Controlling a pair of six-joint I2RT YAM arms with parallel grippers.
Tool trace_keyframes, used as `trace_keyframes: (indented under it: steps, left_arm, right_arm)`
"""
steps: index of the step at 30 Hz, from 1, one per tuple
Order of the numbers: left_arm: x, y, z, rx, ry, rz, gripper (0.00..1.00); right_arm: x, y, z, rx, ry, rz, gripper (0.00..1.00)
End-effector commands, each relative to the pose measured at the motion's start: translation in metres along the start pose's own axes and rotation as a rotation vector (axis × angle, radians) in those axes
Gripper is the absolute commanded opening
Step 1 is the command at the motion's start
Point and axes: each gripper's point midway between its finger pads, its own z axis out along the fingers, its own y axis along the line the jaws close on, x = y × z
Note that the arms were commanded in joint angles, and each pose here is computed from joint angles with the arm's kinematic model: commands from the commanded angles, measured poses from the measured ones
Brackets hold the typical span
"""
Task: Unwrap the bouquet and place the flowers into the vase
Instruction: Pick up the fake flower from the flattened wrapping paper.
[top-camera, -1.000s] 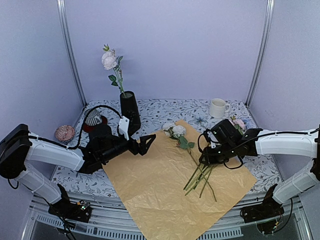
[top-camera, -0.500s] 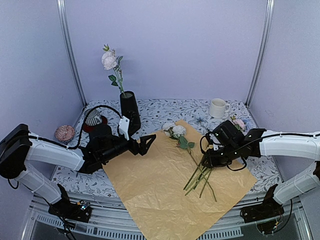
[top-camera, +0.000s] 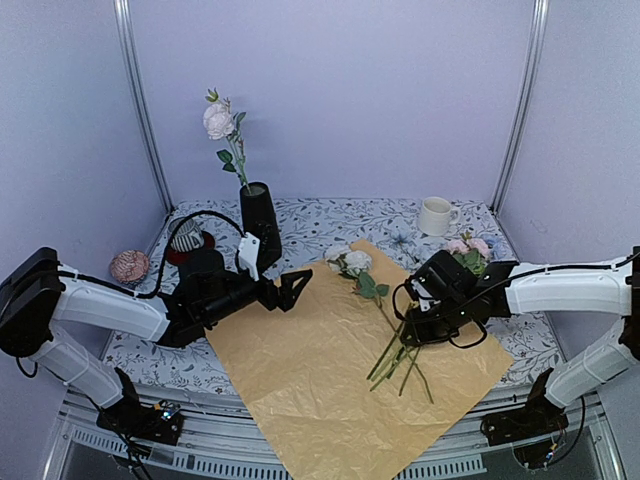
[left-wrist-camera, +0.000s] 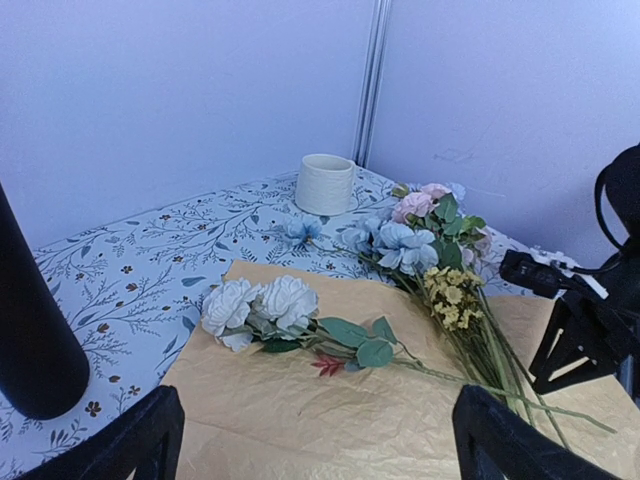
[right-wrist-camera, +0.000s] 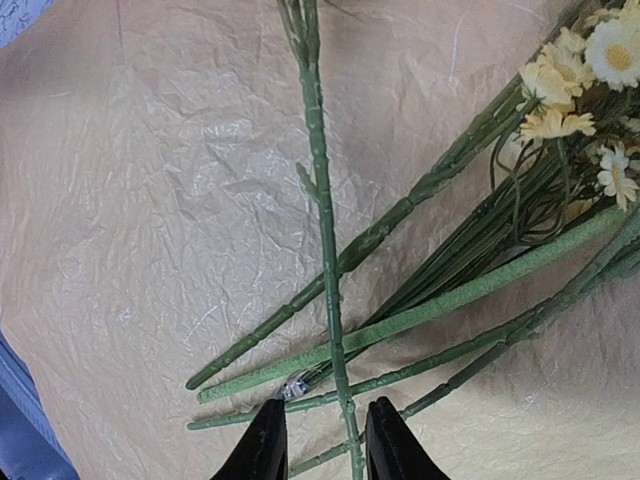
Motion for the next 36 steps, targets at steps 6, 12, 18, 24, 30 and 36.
trace_keyframes:
  steps: [6,12,18,24,30,36]
  left_arm:
    - [-0.006,-0.009,0.004,0.024,-0.010,0.011,0.96]
    - [-0.006,-0.009,0.004,0.021,-0.009,0.013,0.96]
    - [-0.006,-0.008,0.004,0.020,-0.011,0.013,0.96]
    - [-0.006,-0.009,0.004,0.022,-0.009,0.011,0.96]
    - [-0.006,-0.008,0.004,0.020,-0.010,0.013,0.96]
    - [-0.005,-0.008,0.004,0.021,-0.009,0.014,0.96]
  right_arm:
    - [-0.001,0.002,0.013,0.021,0.011,-0.019,0.30]
    - [-0.009,0.006,0.017,0.027,0.002,-0.030,0.29]
    - [-0.013,0.005,0.019,0.045,-0.005,-0.035,0.29]
    - [-0.015,0.003,0.021,0.059,-0.009,-0.035,0.29]
    - [-0.015,0.003,0.028,0.067,0.004,-0.045,0.28]
    - [-0.015,0.004,0.035,0.068,0.015,-0.051,0.27]
